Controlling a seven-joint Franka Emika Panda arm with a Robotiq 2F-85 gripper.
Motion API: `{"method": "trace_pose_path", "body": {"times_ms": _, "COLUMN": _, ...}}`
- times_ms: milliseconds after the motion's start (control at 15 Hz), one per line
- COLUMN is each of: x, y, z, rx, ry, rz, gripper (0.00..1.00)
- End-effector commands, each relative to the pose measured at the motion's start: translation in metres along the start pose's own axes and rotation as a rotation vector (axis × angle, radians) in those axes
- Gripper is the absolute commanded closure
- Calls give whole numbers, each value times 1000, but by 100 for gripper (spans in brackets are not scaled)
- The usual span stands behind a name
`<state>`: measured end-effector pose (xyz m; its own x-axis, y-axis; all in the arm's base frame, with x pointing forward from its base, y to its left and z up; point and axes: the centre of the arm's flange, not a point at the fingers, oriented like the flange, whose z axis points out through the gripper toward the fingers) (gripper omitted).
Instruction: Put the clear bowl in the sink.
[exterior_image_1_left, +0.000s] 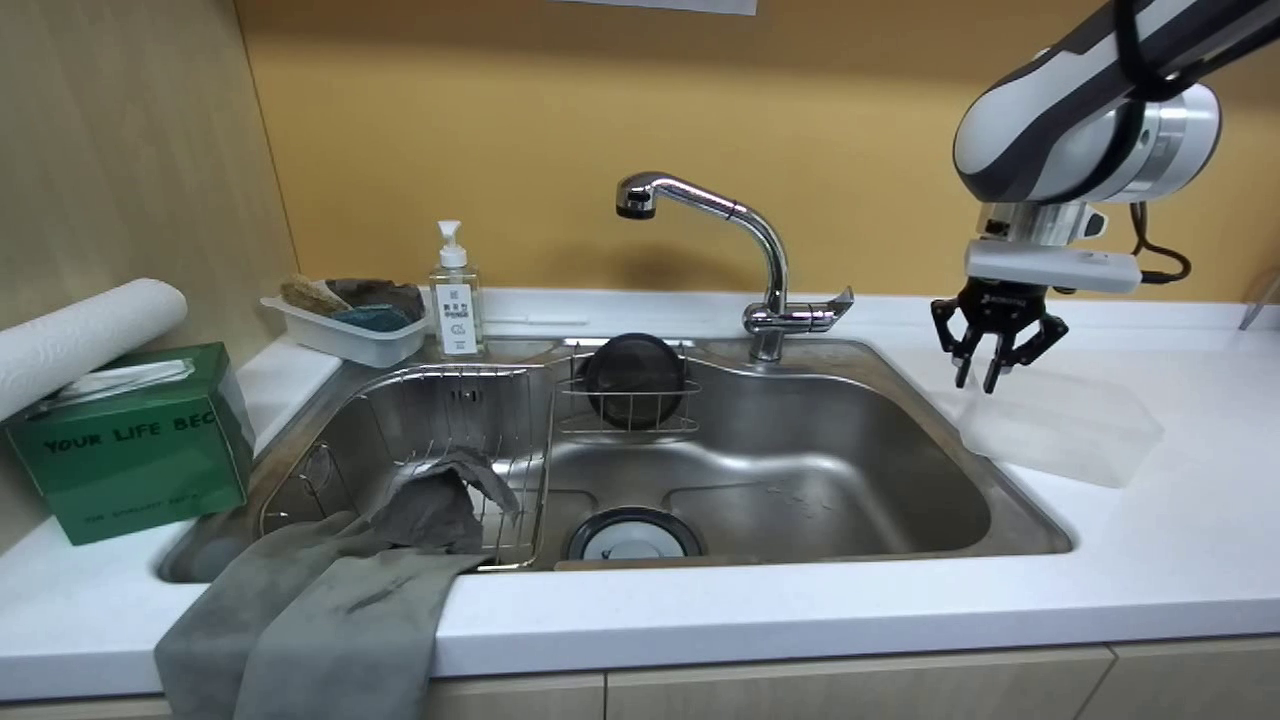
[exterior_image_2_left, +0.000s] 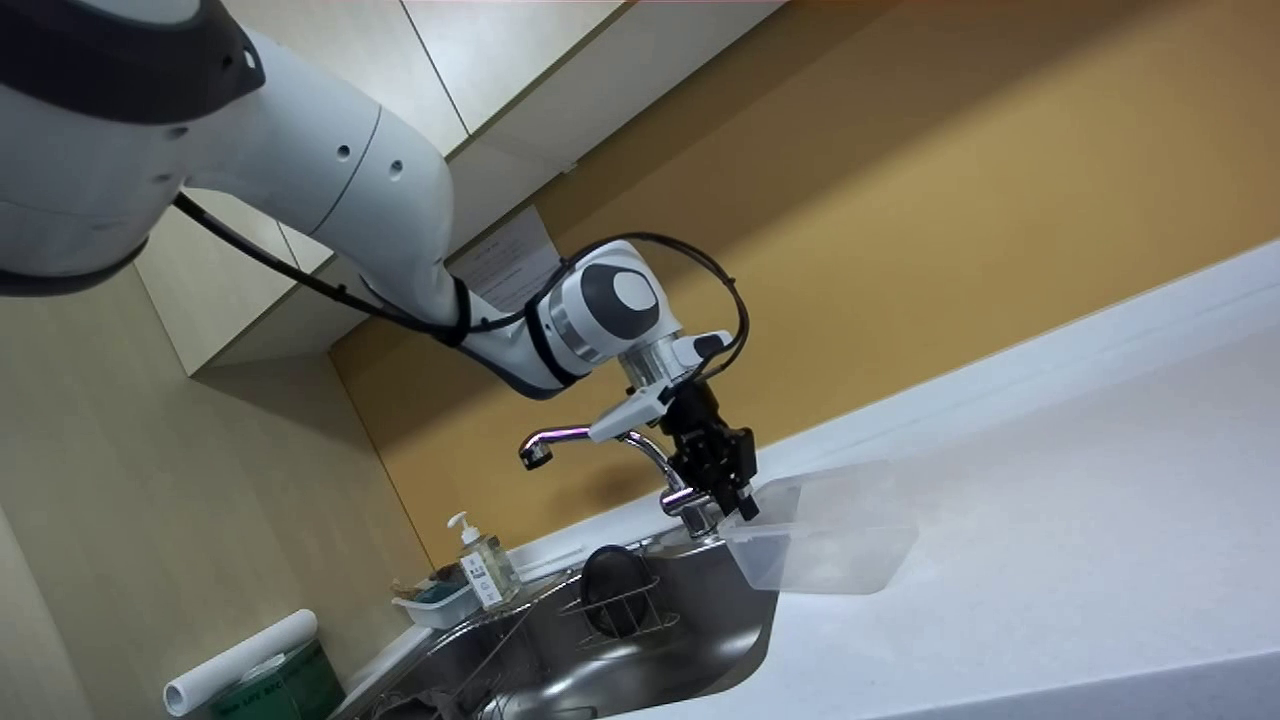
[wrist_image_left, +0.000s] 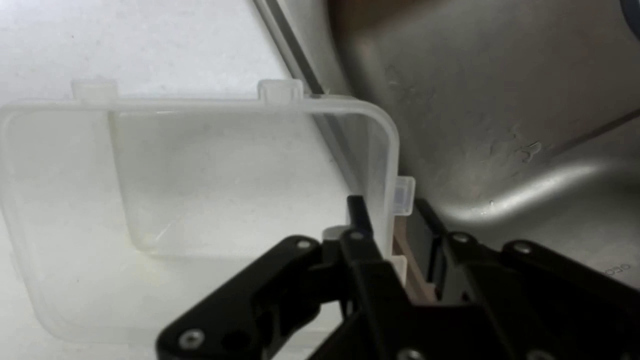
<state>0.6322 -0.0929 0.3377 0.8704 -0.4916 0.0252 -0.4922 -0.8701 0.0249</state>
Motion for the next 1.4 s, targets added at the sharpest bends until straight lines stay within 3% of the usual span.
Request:
{"method": "trace_pose_path", "body": {"times_ms": 0, "x": 7, "y": -1, "z": -4, "rx": 12, "ry": 8, "rz": -3, "gripper": 99}}
{"method": "trace_pose_path", "body": {"times_ms": 400, "x": -1, "y": -5, "z": -17, "rx": 3, "ry": 46, "rz": -45, "gripper": 96}}
{"method": "trace_pose_path", "body": {"times_ms": 667, "x": -19, "y": -19, "z": -46, "rx": -58, "ry": 126, "rz": -125, "gripper": 96}}
{"method": "trace_pose_path", "body": {"times_ms": 933, "x": -52, "y": -58, "z": -66, "rx": -135, "ry": 179, "rz": -290, "gripper": 96}}
{"method": "trace_pose_path", "body": {"times_ms": 1333, "x": -112, "y": -137, "z": -55, "rx": -157, "ry": 146, "rz": -582, "gripper": 96}}
